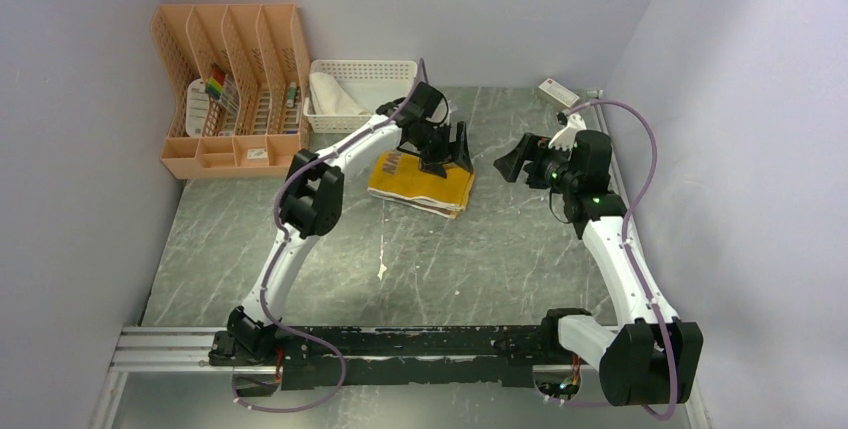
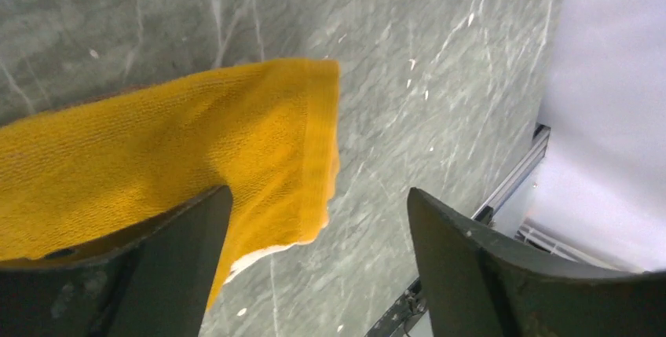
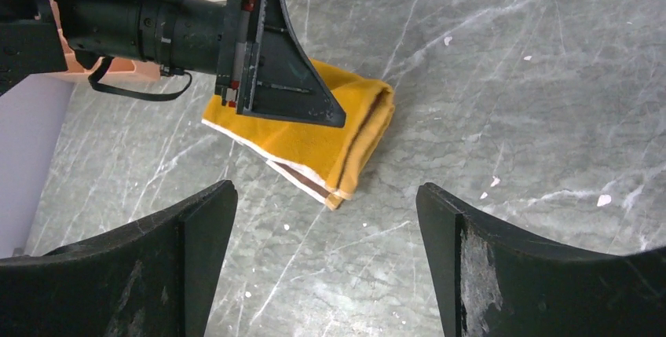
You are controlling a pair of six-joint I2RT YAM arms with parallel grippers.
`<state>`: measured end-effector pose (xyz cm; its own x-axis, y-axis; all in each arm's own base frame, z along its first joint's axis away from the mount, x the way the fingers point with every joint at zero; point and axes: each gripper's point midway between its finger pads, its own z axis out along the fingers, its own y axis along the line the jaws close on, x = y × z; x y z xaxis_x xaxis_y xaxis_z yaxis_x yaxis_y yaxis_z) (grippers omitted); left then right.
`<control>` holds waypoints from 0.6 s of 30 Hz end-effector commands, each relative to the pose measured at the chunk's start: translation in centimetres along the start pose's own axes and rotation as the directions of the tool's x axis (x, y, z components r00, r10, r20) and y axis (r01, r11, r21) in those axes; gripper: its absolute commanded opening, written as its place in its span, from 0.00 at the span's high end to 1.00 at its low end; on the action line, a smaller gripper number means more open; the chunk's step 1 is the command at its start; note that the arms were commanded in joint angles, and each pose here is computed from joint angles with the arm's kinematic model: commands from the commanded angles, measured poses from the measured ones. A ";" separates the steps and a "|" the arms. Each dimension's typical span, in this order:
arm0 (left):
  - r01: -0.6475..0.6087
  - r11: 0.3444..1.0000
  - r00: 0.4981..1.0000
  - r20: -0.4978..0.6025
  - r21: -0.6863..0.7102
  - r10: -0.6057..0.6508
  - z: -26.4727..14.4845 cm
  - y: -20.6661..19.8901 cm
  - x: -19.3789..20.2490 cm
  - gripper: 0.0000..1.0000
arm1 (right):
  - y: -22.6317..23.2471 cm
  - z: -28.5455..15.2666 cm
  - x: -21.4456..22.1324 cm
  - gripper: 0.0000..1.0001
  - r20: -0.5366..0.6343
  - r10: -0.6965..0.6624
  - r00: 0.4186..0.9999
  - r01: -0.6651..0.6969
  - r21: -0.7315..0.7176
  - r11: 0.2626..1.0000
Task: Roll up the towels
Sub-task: Fold the towel at the center of the board.
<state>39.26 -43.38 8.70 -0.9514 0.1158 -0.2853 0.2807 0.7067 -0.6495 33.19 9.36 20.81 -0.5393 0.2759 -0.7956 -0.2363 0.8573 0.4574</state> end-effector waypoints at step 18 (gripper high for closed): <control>0.095 0.984 0.976 0.207 -0.154 -0.062 -16.7 16.4 1.0 0.05 | -0.3 2.8 2.3 0.14 -0.038 0.060 0.997 -0.062 -0.077 0.995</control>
<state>43.49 -19.53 14.93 -0.8931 -0.1821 -0.4113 0.1348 0.7640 -0.6310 33.65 10.07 18.07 -0.5748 0.3073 -0.7584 -0.2282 0.8299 0.5092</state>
